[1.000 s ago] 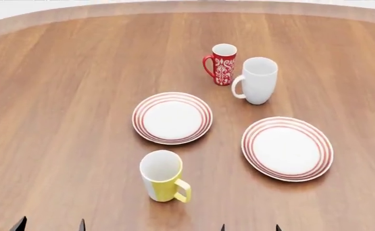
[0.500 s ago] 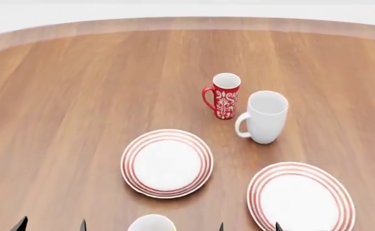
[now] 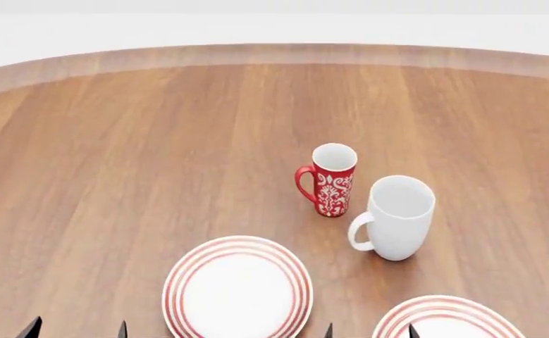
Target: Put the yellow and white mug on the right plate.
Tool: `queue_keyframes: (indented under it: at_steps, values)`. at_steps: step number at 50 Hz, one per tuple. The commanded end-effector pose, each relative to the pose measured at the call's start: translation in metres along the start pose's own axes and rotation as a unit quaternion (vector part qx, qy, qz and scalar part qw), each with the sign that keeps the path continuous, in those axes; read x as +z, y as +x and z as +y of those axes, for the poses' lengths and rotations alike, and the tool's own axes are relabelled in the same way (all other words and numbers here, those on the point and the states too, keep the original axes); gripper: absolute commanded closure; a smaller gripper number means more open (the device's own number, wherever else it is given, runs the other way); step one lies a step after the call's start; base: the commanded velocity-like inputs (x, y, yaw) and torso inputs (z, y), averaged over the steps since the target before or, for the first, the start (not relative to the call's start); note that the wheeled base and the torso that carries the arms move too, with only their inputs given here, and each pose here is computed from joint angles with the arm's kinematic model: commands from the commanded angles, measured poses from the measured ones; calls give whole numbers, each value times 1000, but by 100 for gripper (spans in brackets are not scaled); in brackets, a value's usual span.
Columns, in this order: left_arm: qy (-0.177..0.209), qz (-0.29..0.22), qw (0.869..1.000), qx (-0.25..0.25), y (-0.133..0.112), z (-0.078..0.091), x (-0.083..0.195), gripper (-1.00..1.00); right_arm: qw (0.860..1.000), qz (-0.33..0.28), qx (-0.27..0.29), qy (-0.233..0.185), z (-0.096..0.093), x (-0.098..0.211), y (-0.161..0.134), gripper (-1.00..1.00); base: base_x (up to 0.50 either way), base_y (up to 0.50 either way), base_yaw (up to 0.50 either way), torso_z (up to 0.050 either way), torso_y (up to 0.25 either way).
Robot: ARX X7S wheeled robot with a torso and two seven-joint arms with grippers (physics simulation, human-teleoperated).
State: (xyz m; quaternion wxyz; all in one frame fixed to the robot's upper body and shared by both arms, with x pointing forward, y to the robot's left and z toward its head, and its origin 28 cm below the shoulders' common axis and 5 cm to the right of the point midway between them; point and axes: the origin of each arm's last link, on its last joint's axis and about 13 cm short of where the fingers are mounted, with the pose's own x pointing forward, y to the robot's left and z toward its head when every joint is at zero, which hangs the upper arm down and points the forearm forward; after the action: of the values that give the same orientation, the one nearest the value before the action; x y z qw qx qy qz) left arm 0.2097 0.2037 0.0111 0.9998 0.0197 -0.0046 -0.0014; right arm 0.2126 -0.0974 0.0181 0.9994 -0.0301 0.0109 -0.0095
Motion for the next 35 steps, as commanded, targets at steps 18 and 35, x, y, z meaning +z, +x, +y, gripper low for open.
queue_keyframes:
  at_steps: [18,35]
  values:
    - [1,2,1000,0,-1,0,0,-100,996,-34,75,16,-31,17,-3,-100,0,0,0,0,0]
    - [3,1,1000,0,-1,0,0,-100,950,9,309,-34,-47,11,-33,-100,0,0,0,0,0]
